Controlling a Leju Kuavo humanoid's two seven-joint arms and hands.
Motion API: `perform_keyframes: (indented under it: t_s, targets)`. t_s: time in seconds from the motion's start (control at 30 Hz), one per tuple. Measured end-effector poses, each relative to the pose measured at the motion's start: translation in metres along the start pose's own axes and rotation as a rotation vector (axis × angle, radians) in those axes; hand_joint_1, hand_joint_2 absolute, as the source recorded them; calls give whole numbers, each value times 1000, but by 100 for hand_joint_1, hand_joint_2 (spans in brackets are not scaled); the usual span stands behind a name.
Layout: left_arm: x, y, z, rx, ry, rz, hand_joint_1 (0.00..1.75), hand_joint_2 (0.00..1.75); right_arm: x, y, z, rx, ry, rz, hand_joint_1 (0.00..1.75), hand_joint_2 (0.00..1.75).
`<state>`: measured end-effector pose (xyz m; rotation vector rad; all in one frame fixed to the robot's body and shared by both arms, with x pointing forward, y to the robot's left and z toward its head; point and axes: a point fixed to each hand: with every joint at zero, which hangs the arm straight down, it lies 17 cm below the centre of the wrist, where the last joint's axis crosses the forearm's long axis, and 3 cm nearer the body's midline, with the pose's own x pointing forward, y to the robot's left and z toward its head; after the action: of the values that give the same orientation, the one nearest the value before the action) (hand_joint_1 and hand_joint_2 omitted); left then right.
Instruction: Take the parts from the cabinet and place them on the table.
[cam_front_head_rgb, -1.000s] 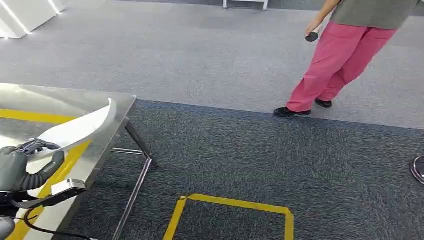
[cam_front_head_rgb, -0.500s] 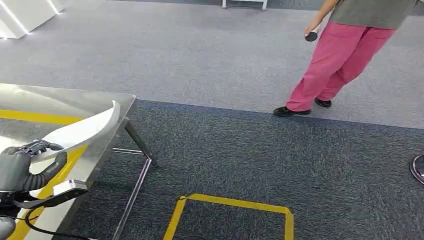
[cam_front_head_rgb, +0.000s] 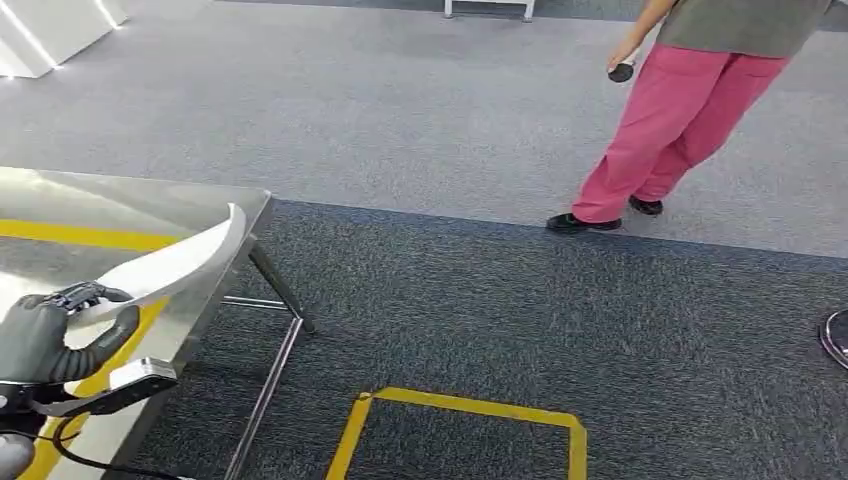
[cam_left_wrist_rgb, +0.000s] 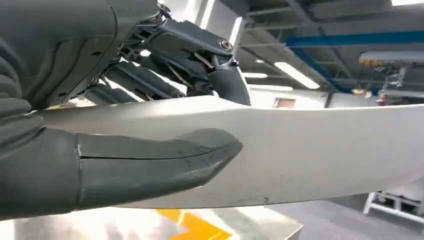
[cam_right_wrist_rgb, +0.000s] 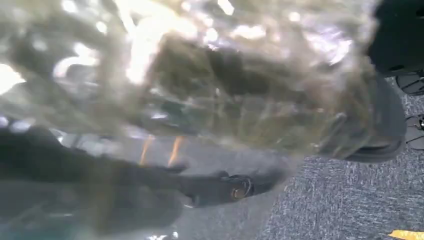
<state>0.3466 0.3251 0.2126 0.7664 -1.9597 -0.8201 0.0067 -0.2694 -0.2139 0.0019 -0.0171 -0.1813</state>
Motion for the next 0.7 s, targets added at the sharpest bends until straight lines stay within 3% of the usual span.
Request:
perform_keyframes:
  t_s: [0.7]
  targets:
    - [-7, -3, 8, 17, 56, 17, 175, 175, -2, -1, 2, -2, 3, 2, 0, 0]
